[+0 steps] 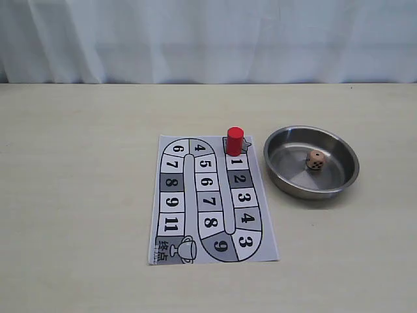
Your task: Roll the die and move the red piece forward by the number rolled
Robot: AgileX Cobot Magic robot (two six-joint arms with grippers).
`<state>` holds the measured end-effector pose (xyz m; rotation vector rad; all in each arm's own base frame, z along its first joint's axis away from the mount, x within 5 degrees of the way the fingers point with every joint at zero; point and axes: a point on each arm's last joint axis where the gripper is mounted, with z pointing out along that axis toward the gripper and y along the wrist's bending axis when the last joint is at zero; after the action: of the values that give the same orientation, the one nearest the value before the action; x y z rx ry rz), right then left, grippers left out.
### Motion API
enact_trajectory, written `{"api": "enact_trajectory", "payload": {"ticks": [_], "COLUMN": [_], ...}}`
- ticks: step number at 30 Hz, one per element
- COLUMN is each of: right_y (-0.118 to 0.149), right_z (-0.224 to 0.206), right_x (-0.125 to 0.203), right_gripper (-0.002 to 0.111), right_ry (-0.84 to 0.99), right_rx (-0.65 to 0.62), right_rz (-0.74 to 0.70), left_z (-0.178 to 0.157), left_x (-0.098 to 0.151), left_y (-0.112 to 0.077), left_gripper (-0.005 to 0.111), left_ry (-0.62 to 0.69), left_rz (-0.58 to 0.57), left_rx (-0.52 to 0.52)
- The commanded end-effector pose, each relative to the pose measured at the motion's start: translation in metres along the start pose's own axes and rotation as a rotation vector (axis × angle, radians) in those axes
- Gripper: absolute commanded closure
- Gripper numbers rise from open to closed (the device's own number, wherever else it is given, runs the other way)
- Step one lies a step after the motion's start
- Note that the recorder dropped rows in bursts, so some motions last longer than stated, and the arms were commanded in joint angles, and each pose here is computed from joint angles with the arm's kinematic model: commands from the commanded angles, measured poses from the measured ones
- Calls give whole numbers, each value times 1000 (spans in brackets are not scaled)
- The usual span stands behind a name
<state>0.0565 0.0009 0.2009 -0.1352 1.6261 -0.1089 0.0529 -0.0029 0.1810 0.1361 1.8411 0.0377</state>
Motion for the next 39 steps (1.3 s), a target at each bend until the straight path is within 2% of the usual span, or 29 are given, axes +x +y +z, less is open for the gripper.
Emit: {"api": "enact_trajectory", "payload": {"ticks": [1, 20, 25, 30, 32, 34, 39], "right_y": [0, 0, -3, -8, -9, -10, -14], "right_z": [0, 0, -2, -11, -14, -14, -24], "right_x": [1, 0, -16, -41, -46, -48, -79], "right_gripper": [104, 104, 104, 104, 104, 104, 104], "right_ry": [0, -15, -191, -486, -554, -545, -518], "right_rx": [4, 6, 40, 44, 44, 43, 36], "right_rz": [-3, 3, 13, 222, 240, 240, 234], "left_z": [0, 0, 0, 0, 0, 0, 0], "left_x": [0, 0, 0, 0, 0, 0, 0], "left_y": [0, 0, 0, 0, 0, 0, 0], "left_gripper": [107, 107, 107, 107, 107, 107, 107], "left_ry": [-9, -9, -9, -9, -9, -9, -9], "left_rz": [-10, -10, -10, -10, -10, -10, -10], "left_rx": [1, 1, 1, 1, 1, 1, 1]}}
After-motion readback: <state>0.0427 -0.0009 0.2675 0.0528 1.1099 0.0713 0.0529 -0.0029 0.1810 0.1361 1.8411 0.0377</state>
